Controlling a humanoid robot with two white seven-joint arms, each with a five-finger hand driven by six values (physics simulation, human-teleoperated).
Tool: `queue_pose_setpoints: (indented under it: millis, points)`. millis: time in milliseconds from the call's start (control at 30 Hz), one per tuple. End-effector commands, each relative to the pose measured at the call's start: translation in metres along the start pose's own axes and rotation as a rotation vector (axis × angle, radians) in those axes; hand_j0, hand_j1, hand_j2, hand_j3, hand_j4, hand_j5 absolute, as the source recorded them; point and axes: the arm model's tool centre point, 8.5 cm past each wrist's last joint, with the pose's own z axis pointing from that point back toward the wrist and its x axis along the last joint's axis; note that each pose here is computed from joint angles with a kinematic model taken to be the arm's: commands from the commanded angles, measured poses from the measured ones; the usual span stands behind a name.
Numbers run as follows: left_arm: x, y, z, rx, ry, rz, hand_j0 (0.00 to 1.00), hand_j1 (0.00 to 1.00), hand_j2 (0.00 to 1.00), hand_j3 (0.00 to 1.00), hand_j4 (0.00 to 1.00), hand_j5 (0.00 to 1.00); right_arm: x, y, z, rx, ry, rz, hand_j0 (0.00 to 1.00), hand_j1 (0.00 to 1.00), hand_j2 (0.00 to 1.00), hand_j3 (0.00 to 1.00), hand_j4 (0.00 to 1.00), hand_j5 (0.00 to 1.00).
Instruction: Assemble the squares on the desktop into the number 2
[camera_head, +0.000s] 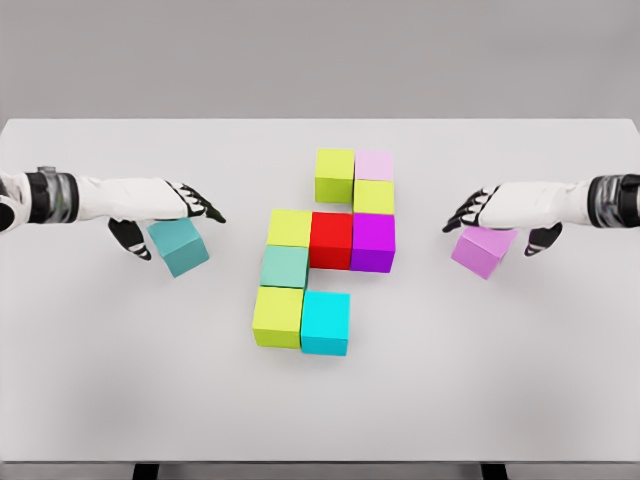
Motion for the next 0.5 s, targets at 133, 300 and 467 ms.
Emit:
queue_pose_setpoints:
  millis: [133,300,467]
  points:
    - [-0.0039,-0.0035,-0.0060,-0.016,0.018,-0.001,1.00,1.00,1.00,1.00,1.00,1.00,0.0012,0.0053,-0.0033,0.014,-0.006,-0.009,1.00,1.00,1.00,1.00,1.00,1.00]
    - [-0.0031,-0.0042,-0.0126,-0.023,0.018,-0.008,1.00,1.00,1.00,1.00,1.00,1.00,-0.0002,0.0075,-0.0039,0.018,-0.004,-0.016,0.73,0.73,0.73,0.73,0.73,0.73]
    - [-0.0023,-0.0036,-0.0129,-0.023,0.016,-0.010,1.00,1.00,1.00,1.00,1.00,1.00,0.0030,0.0041,-0.0094,0.009,-0.016,-0.014,0.45,0.45,0.45,0.45,0.45,0.45]
